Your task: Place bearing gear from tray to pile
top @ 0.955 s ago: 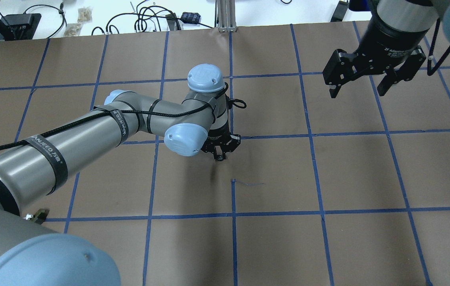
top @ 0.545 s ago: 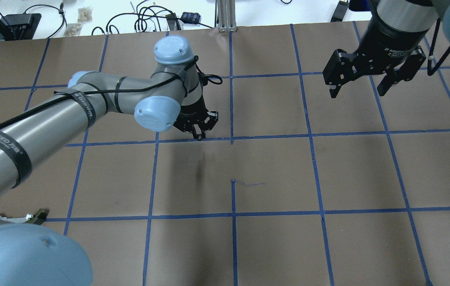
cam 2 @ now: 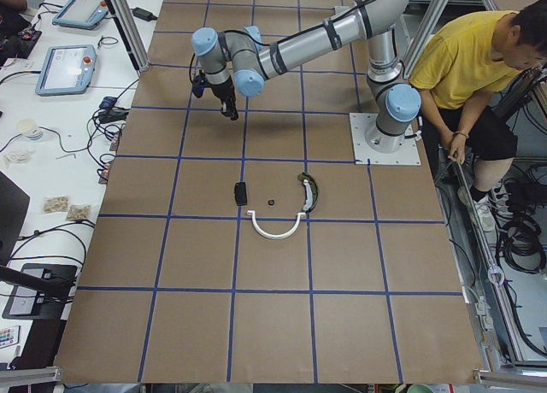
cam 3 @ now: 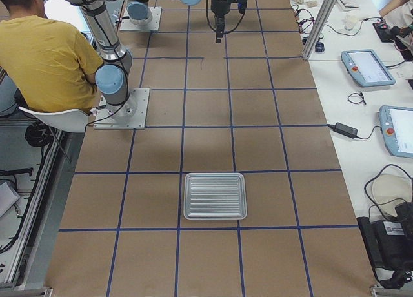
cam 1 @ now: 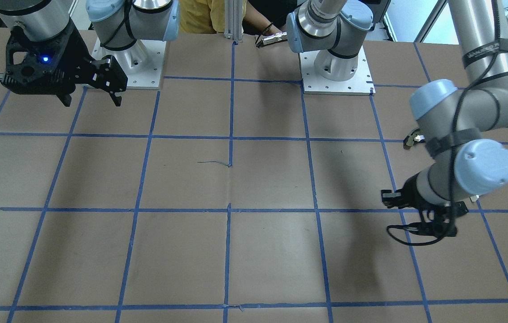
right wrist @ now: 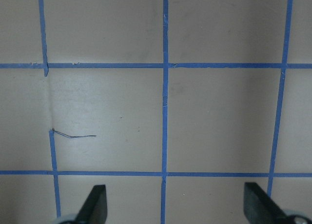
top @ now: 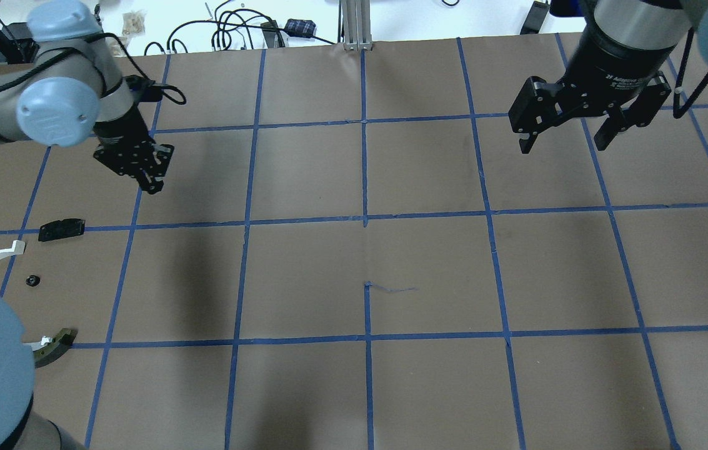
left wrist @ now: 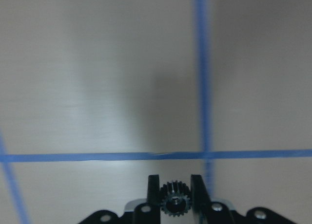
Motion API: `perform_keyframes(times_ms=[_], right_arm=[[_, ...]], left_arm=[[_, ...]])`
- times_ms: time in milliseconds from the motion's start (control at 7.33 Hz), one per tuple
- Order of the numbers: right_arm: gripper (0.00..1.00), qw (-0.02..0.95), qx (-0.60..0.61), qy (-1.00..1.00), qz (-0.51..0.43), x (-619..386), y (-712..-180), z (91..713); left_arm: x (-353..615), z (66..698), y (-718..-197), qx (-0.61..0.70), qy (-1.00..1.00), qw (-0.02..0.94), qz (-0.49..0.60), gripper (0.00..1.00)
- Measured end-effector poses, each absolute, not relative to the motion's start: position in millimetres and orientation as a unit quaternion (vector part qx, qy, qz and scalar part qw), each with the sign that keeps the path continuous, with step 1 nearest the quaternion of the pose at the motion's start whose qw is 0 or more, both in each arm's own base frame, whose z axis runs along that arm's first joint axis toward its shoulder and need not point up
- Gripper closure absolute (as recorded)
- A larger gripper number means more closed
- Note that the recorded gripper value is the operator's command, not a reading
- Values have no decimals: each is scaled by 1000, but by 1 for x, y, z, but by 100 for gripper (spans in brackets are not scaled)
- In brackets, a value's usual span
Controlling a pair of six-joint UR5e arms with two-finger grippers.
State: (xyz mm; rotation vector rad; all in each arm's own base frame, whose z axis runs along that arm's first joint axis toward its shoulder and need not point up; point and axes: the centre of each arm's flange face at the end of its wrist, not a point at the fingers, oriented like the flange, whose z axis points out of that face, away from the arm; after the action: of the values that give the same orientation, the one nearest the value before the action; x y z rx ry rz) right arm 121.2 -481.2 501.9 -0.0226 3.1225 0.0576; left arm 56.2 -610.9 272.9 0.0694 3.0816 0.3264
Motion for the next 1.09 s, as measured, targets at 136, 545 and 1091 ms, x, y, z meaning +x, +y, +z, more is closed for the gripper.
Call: perform_keyframes(times_ms=[136, 545, 1091], right_arm=[[0, 9, -7, 1000, 19, 121, -481, 502], [0, 9, -7, 1000, 18, 121, -481, 502], [0, 10, -7, 1000, 19, 121, -481, 501]], left_arm=[[120, 261, -596, 2, 993, 13, 119, 100], [219, 229, -552, -35, 989, 16, 142, 100], [256, 197, -512, -57, 983, 0, 177, 100]])
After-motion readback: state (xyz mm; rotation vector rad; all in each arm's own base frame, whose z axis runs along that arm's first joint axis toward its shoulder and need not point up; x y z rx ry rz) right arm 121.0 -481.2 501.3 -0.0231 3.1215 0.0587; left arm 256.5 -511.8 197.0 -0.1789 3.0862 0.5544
